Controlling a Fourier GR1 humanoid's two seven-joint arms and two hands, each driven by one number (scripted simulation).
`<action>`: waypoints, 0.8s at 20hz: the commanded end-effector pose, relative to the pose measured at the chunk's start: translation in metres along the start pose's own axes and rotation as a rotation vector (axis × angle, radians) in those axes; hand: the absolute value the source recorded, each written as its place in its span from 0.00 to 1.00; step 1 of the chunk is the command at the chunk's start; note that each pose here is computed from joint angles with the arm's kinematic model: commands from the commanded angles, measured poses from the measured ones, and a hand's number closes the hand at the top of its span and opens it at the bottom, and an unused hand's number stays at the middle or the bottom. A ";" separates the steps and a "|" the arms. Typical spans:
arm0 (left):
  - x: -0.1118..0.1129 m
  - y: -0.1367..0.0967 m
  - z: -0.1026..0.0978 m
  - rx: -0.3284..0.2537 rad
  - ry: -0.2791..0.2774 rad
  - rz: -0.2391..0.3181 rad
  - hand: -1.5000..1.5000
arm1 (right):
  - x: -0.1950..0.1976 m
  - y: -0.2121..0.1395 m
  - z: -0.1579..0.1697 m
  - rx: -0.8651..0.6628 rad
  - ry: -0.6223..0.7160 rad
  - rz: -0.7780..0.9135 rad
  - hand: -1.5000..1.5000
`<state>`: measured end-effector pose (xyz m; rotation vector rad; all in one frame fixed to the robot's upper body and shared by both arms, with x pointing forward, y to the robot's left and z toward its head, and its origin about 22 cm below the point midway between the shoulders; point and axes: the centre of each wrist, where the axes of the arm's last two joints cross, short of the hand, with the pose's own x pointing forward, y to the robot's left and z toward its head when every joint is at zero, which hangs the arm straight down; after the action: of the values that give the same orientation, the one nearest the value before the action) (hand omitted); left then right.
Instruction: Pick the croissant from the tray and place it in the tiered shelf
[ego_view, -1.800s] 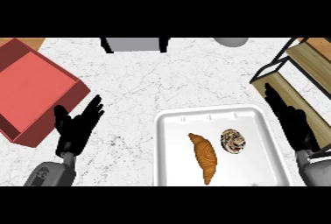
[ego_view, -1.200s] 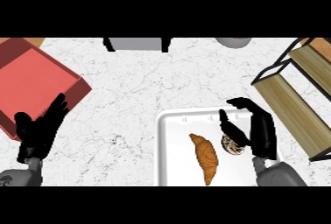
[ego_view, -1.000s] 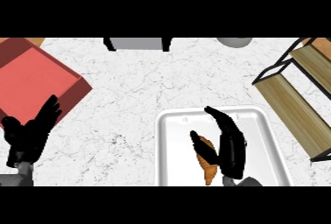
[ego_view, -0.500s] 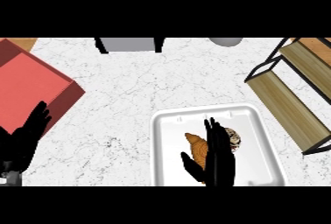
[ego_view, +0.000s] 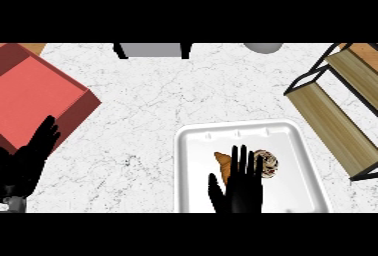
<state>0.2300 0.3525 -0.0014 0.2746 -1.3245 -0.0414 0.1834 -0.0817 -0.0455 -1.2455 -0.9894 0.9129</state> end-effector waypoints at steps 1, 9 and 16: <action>0.010 -0.006 -0.004 -0.024 -0.010 0.002 0.50 | 0.021 -0.018 0.009 0.058 0.094 0.249 0.00; -0.006 -0.008 -0.004 -0.017 0.002 0.017 0.50 | 0.042 -0.063 0.019 0.108 0.151 0.350 0.00; 0.012 0.011 -0.009 -0.029 -0.010 0.005 0.50 | 0.042 -0.056 -0.004 0.135 0.195 0.383 0.00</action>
<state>0.2361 0.3554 0.0013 0.2521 -1.3313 -0.0488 0.1977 -0.0556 0.0108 -1.3058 -0.7609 1.1543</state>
